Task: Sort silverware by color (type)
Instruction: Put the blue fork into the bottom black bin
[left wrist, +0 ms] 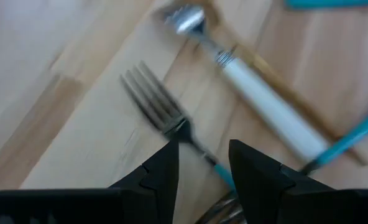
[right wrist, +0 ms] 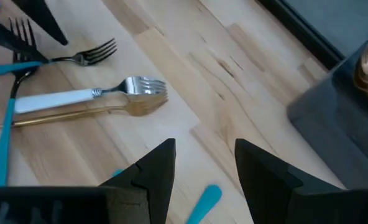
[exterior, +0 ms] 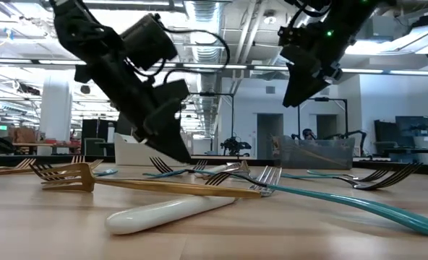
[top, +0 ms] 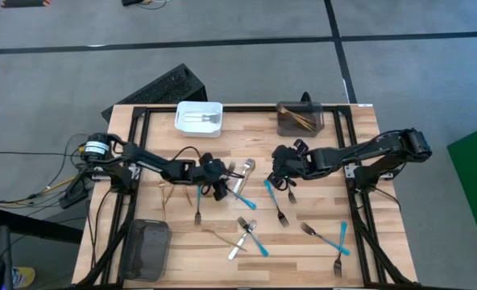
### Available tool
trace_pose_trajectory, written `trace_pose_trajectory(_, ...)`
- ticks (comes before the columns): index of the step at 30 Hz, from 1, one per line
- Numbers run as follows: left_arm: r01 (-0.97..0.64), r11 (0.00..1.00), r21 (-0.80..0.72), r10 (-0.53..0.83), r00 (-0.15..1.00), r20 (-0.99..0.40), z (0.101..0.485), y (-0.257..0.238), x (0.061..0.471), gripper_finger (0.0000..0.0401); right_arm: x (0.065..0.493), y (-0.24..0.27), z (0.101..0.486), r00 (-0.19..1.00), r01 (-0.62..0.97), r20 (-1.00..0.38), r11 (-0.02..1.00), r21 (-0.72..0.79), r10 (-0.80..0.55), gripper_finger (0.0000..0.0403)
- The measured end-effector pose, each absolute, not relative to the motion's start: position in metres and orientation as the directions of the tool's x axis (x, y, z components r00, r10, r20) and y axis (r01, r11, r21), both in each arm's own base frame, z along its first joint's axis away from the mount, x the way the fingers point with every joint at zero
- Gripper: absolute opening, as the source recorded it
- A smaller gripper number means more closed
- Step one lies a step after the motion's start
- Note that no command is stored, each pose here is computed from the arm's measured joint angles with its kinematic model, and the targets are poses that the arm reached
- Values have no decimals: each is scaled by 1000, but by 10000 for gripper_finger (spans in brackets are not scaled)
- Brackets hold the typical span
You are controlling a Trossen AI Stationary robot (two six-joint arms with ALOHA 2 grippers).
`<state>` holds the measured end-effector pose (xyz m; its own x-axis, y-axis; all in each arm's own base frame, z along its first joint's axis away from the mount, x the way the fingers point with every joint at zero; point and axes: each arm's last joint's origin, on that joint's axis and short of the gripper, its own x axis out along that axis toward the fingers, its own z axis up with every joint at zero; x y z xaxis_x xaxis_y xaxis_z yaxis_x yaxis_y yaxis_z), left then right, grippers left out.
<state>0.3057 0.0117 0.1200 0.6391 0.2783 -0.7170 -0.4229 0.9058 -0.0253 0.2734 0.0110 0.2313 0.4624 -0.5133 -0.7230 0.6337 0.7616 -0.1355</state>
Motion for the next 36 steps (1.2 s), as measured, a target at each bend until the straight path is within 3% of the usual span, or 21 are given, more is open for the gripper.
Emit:
trace_pose_trajectory(8, -439, 898, -24, 278, 609, -743, 114, 16, 311, 121, 271, 14, 231, 441, 637, -712, 750, -181, -546, 191)
trace_pose_trajectory(17, -429, 903, 17, 291, 584, -758, 114, 22, 309, 8, 270, -19, 232, 347, 681, -652, 659, -319, -674, 191)
trace_pose_trajectory(28, -479, 876, -58, 292, 622, -727, 141, 52, 299, 0, 261, -87, 235, 209, 662, -636, 586, -467, -743, 191)
trace_pose_trajectory(31, -502, 863, -60, 315, 626, -714, 156, 63, 291, 0, 262, -104, 234, 254, 653, -632, 612, -446, -732, 191)
trace_pose_trajectory(36, -568, 821, -54, 380, 616, -690, 181, 84, 272, 0, 260, -131, 222, 485, 565, -637, 771, -294, -599, 191)
